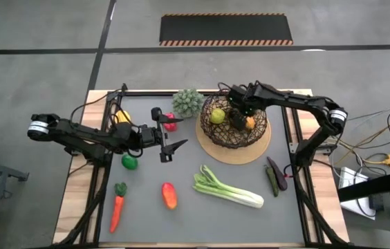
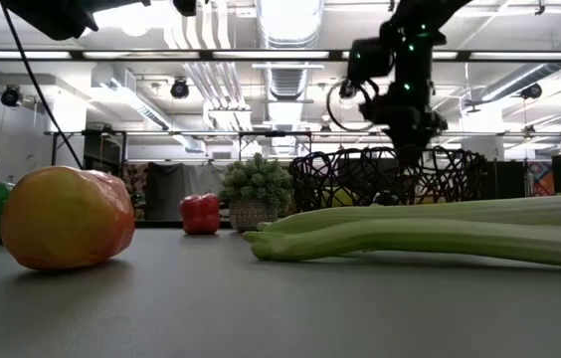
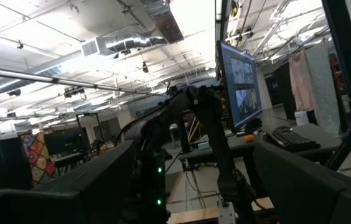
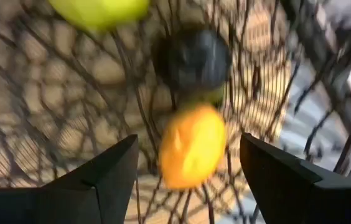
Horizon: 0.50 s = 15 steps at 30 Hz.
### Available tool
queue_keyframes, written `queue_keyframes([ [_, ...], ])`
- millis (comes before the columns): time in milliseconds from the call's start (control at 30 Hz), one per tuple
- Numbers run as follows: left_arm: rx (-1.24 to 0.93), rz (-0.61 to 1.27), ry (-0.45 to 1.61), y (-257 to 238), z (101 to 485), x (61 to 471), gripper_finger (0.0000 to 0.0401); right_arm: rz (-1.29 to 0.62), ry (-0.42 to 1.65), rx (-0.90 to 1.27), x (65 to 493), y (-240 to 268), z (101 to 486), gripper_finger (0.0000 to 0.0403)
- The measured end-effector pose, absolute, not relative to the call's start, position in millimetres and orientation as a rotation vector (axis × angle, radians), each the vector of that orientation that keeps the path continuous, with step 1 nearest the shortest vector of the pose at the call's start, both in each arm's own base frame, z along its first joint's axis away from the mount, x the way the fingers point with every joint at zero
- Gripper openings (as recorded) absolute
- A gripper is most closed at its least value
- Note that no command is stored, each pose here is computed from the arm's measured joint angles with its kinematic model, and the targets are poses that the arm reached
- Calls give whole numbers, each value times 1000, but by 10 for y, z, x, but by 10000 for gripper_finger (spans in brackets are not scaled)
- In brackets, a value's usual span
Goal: Build produce basket
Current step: Adjust the green apple in the black wire basket
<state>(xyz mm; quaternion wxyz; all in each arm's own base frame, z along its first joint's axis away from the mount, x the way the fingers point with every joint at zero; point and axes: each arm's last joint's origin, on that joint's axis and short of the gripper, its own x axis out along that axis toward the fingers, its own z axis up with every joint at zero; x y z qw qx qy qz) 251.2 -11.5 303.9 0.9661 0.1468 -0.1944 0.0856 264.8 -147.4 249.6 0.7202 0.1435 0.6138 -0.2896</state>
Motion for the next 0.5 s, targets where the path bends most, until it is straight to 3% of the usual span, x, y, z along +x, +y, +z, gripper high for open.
queue_keyframes([
  [267,303,179,-386,-112,3018,2509,309,-418,1124,364,2866,-1513,2619,266],
  [500,328,184,-383,-112,3018,2509,309,-249,1104,94,3006,-1533,2545,267],
])
